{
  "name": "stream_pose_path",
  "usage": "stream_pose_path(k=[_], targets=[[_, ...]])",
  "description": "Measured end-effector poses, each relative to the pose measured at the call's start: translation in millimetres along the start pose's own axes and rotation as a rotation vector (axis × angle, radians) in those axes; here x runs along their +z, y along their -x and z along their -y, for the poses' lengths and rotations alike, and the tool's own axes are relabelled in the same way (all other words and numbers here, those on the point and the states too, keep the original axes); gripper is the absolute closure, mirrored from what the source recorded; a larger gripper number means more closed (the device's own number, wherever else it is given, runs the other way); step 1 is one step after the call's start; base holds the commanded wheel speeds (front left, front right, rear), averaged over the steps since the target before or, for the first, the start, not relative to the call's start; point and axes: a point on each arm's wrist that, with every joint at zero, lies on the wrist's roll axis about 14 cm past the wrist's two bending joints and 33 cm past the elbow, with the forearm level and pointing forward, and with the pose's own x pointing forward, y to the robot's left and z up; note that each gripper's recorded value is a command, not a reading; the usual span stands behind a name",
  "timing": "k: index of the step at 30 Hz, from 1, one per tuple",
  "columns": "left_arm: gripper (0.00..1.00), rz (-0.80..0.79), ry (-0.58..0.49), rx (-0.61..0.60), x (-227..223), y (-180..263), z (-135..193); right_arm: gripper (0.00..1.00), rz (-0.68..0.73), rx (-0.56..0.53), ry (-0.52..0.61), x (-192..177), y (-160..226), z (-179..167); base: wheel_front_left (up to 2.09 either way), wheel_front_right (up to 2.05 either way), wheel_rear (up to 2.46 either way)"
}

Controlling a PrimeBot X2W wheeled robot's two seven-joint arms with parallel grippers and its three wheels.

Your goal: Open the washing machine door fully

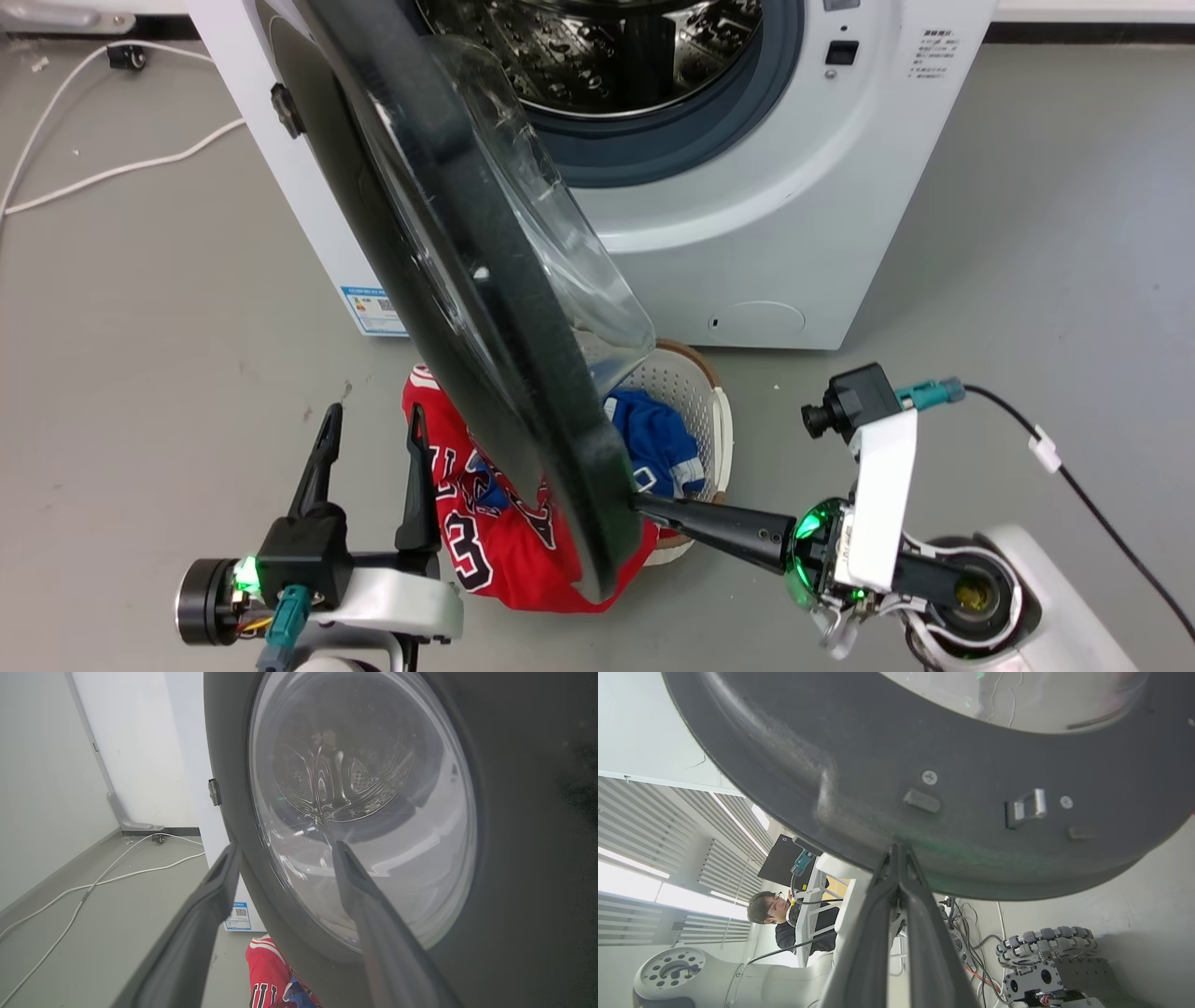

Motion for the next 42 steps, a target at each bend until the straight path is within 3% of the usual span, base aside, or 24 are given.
stream_pose_path(k=[9,10,11,12,13,14,23,29,31,42], targets=[[0.00,0.007,-0.004,0.000,5,14,-1,1.00,0.174,0.024,-0.005,6,22,-10,0.00,0.00,0.00],[0.00,0.009,-0.004,0.001,6,16,-1,0.95,0.204,0.028,0.002,8,27,-13,0.00,0.00,0.00],[0.00,0.012,-0.004,0.001,7,18,-1,0.67,0.239,0.030,0.009,11,32,-15,0.00,0.00,0.00],[0.00,0.014,-0.004,0.001,8,20,-1,0.67,0.279,0.031,0.018,15,37,-18,0.00,0.00,0.00],[0.00,0.017,-0.004,0.002,9,22,0,0.12,0.315,0.028,0.036,19,43,-20,0.00,0.00,0.00],[0.00,0.019,-0.003,0.001,10,24,0,0.00,0.350,0.024,0.065,22,48,-24,0.00,0.00,0.00],[0.00,0.034,0.004,-0.019,16,28,7,0.00,0.791,0.027,0.233,67,112,-58,0.00,0.00,0.00],[0.00,0.036,0.006,-0.026,16,28,9,0.00,1.082,-0.134,0.559,88,157,-67,0.00,0.00,0.00],[0.00,0.037,0.005,-0.026,17,28,9,0.00,1.085,-0.239,0.768,85,162,-64,0.00,0.00,0.00],[0.00,0.032,0.007,-0.030,15,29,11,0.00,1.145,-0.501,1.191,81,176,-62,0.00,0.00,0.00]])
